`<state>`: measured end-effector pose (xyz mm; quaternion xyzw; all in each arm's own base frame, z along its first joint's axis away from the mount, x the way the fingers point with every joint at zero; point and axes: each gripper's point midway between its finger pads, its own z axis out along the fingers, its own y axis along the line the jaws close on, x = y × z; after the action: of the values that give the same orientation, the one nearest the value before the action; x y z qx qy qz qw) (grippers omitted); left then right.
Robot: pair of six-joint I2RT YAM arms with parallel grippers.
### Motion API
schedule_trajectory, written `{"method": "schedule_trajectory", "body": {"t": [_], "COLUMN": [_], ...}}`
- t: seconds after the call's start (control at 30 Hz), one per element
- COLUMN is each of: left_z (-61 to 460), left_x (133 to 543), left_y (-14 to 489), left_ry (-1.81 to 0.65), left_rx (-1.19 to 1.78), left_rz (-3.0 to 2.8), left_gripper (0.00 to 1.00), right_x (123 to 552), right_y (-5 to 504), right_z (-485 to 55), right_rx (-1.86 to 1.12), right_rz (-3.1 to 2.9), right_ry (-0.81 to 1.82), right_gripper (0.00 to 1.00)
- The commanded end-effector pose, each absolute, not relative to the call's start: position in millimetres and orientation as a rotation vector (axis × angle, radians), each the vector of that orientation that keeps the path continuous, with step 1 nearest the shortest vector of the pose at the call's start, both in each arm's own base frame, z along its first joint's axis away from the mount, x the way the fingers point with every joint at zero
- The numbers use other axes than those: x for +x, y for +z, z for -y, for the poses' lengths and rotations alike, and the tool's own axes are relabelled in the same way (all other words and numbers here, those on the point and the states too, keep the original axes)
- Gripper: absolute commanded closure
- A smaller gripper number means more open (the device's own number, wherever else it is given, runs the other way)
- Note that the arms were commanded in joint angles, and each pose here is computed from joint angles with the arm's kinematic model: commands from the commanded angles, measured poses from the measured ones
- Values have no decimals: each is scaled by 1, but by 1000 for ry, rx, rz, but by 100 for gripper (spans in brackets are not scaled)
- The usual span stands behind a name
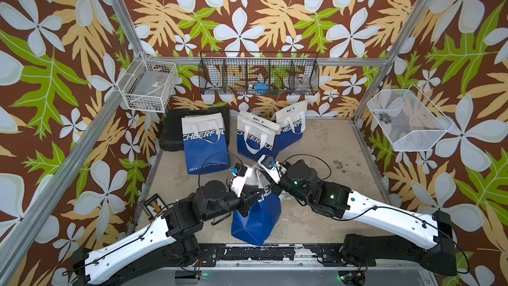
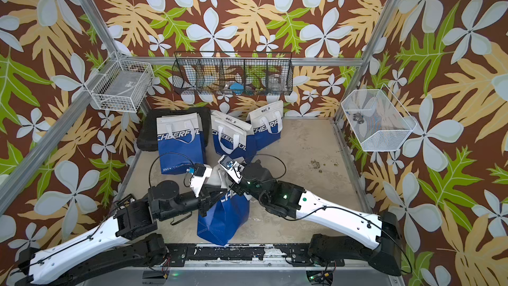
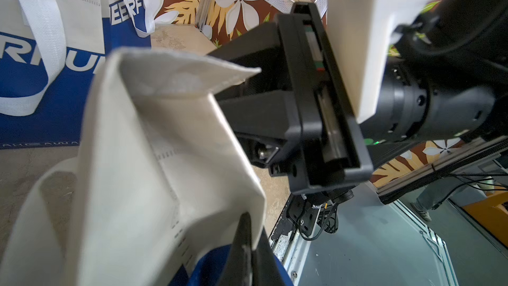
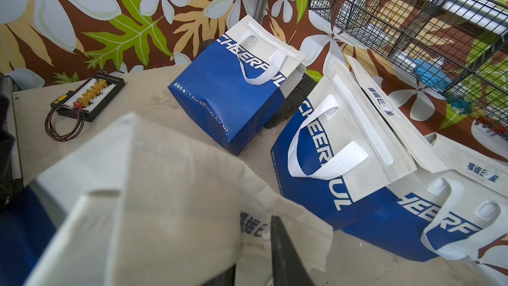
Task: Open the takeout bag
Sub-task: Open the takeout bag at the center of the board.
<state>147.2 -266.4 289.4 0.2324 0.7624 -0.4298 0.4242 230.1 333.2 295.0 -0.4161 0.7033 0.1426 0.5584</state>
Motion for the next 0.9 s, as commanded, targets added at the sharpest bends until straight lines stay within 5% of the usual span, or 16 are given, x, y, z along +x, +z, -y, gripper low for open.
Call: {"method": "schedule_trajectory", "body": {"t": [0.0, 0.17, 0.4, 0.63, 0.67, 0.73, 0.87], "left_z": [272, 267, 247, 230, 227, 227, 227], "left_x": [141, 144, 164, 194, 199, 203, 196], "left_y": [301, 301, 274, 265, 268, 276, 296], "left_ry": [-1128, -1100, -912, -786, -788, -809, -945], "left_rx": [616, 599, 505, 406, 378, 348, 256], "left_rz": [-1861, -1865, -1932, -1956, -1951, -1927, -1897], "left_gripper": [100, 100, 100, 100, 97, 63, 49], "right_x": [232, 246, 315, 283, 273, 255, 239], "right_y": [307, 308, 315, 306, 297, 285, 270], "right_z": [-344, -334, -242, -264, -271, -281, -289], "right_rx": [-951, -885, -560, -903, -969, -1017, -994], "right_rz": [-1625, -1644, -1801, -1996, -2041, -2114, -2251], "right_ry": [387, 288, -294, -154, -95, -15, 89], "right_gripper": [96, 100, 100, 100, 100, 100, 100]}}
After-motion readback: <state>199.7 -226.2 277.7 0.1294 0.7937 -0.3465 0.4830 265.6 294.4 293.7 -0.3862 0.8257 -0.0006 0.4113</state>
